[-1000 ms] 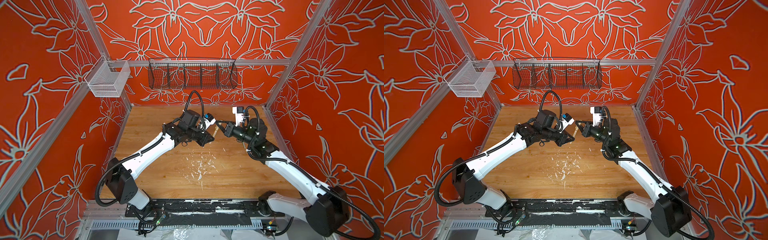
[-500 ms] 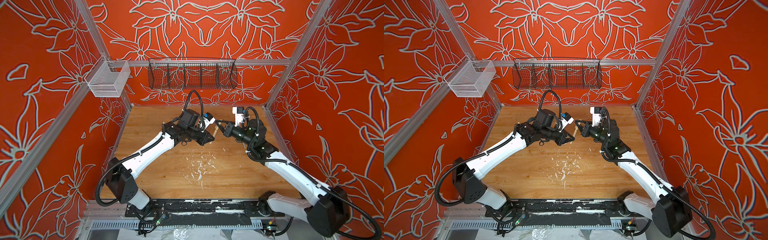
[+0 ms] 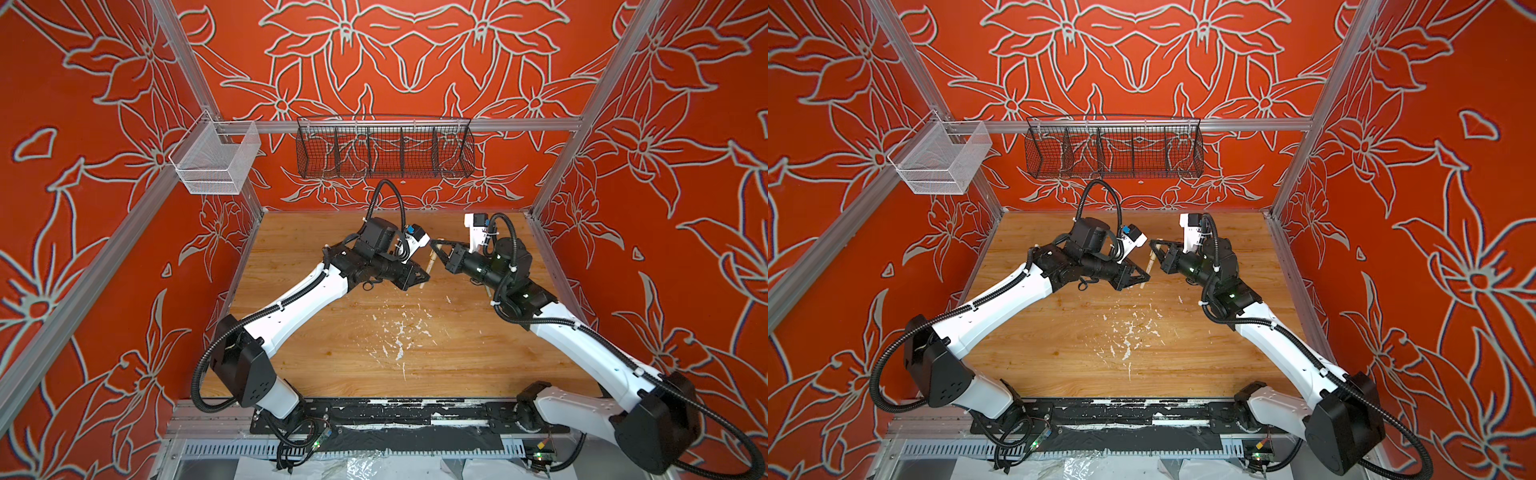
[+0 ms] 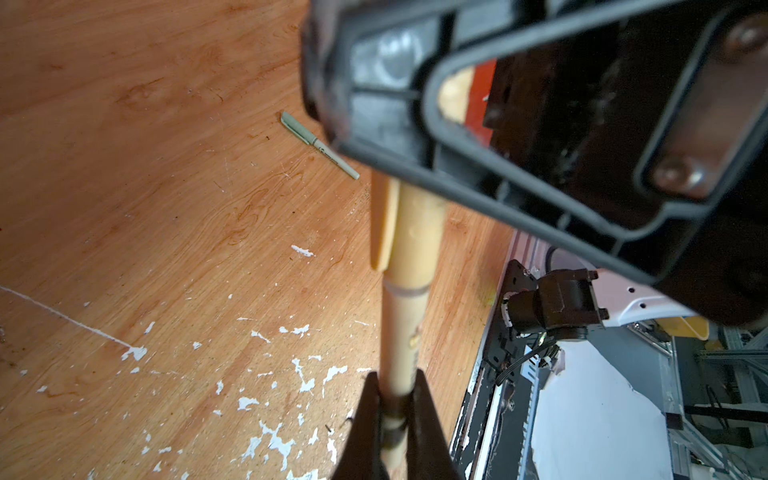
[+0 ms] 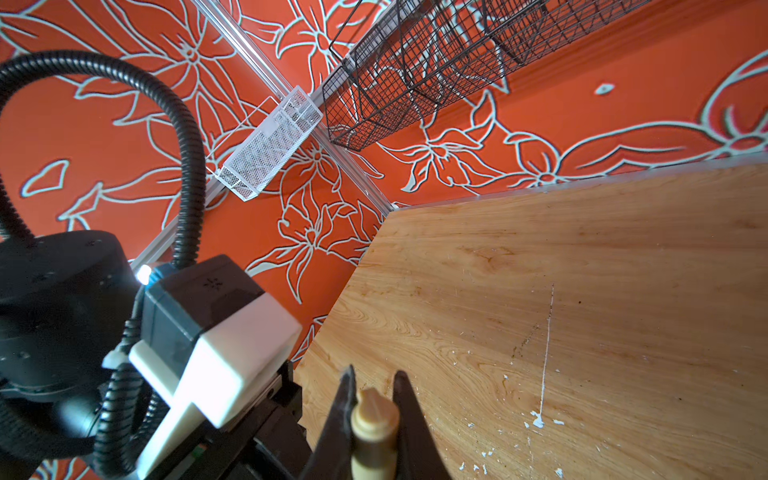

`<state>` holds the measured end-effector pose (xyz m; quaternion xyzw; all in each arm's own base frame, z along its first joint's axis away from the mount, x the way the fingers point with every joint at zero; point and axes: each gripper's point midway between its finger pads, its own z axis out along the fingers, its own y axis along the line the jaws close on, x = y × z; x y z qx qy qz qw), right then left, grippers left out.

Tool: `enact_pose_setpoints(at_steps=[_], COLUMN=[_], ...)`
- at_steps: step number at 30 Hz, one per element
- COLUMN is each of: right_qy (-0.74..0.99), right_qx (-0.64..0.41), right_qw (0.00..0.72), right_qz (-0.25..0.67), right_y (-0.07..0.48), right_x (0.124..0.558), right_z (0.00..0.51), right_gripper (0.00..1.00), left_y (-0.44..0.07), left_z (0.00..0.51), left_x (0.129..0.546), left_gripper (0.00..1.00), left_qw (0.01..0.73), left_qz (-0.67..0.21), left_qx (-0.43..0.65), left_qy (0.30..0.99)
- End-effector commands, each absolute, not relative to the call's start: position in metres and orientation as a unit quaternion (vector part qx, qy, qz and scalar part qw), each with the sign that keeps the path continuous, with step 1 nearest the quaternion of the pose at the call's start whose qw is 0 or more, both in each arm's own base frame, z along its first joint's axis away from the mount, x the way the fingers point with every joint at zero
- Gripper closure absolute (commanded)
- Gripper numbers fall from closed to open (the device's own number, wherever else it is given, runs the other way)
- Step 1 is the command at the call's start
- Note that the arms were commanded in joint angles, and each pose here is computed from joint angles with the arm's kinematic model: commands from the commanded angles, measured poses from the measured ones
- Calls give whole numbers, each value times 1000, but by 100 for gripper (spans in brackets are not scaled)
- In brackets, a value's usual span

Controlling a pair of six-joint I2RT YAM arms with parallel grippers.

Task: Insert the pens into the pen caps

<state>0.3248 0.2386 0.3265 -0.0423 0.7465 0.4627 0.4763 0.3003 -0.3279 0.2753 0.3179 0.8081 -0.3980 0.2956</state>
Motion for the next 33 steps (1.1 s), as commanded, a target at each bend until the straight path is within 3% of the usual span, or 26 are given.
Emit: enact_pose_setpoints(at_steps=[1,5,10,14,16,25,29,33], right_qy=[843,841,837,839,839,847,844,835], right_qx=[-70,-64,-67,-62,-62,-33,-14,-20], right_qw=[286,295,285,287,289,282,294,310], right_qz=[450,448,462,458,456,449,449,455], right_y=[265,263,268,265,263,255,245,244], right_x=[275,287,289,290,290,297,304,305], right_z=[236,249,254,255,256,249,251,258], right_gripper=[100,100,100,100,100,100,100,100], left_y=[-335,-333,-320,-317,-317,-316,-310,-311], left_z=[417,385,364,365,361,343,322,293], left_x=[311,301,299,293,292,283,278,268], left_gripper=[100,100,100,87,75,71,58,57], left_qw=[501,453,445,442,436,396,370,321], left_qz=[-473,-477,-455,-460,-459,-468,-460,-478], left_qx=[352,350,325,323,323,319,304,289], left_qy=[633,667,700,699,703,723,747,764])
